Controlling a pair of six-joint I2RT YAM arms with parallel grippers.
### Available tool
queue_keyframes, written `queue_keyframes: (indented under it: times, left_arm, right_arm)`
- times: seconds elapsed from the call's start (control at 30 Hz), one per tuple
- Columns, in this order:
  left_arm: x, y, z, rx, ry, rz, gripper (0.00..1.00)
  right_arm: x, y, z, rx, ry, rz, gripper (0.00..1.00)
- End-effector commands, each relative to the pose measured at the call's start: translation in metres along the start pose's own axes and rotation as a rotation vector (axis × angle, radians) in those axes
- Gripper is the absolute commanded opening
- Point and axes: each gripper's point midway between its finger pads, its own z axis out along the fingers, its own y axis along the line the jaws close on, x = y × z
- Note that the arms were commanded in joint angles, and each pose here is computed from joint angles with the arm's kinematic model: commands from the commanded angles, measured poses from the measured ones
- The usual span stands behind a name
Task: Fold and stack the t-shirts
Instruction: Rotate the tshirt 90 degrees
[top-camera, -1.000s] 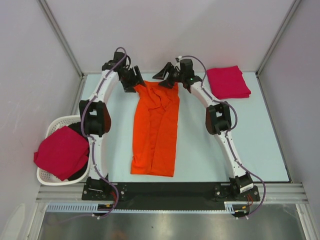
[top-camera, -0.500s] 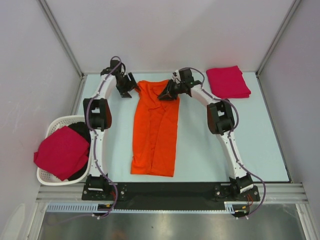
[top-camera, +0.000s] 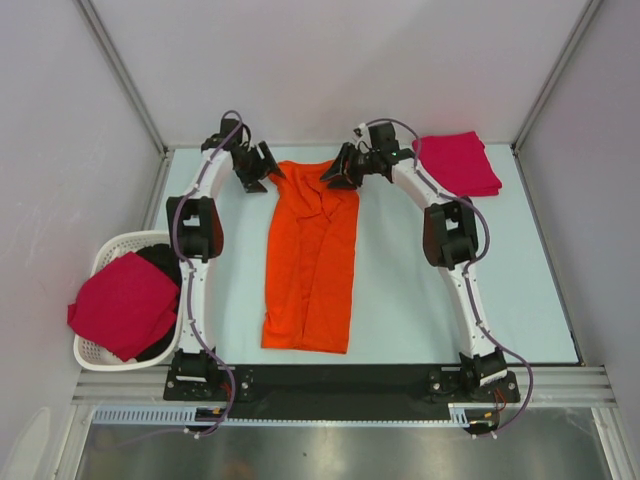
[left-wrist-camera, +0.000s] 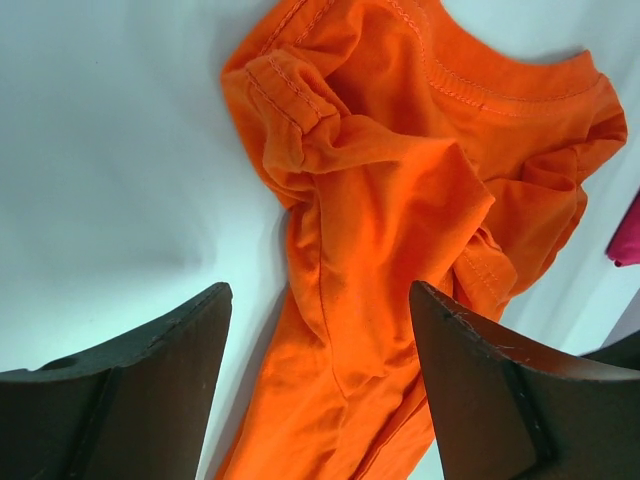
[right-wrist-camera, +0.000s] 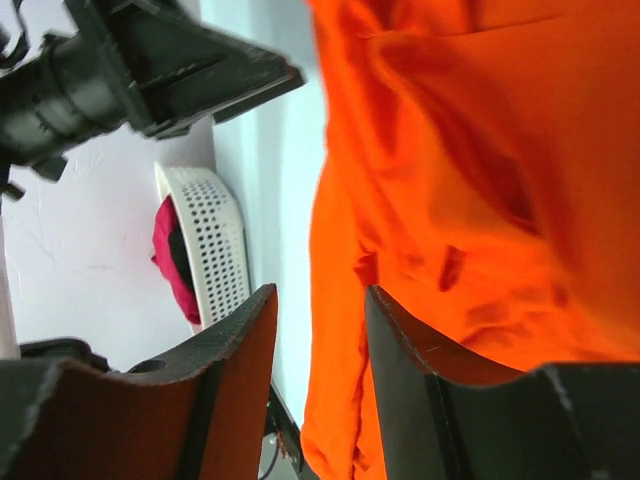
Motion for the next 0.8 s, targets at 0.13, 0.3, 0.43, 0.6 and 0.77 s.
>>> queue_keyframes:
  times: [0.13, 0.3, 0.43, 0.6, 0.77]
  left_arm:
    - [-0.017, -0.019, -0.029, 0.069, -0.054, 0.015, 0.79]
    - [-0.014, -0.018, -0.028, 0.071, -0.044, 0.017, 0.8]
    - [-0.015, -0.019, -0.031, 0.075, -0.049, 0.021, 0.81]
    - [-0.012, -0.022, -0.03, 0.096, -0.035, 0.021, 0.82]
    - [-0.007, -0.019, -0.028, 0.098, -0.021, 0.023, 0.83]
  right_arm:
    - [0.023, 0.023, 0.024, -0.045, 0.066, -0.025, 0.44]
    - [0.034, 0.002, 0.03, 0.018, 0.088, -0.039, 0.43]
    - [0.038, -0.012, 0.033, 0.047, 0.097, -0.026, 0.44]
    - [0.044, -0.008, 0.04, -0.089, 0.144, 0.099, 0.43]
    - [0.042, -0.007, 0.04, -0.188, 0.155, 0.153, 0.43]
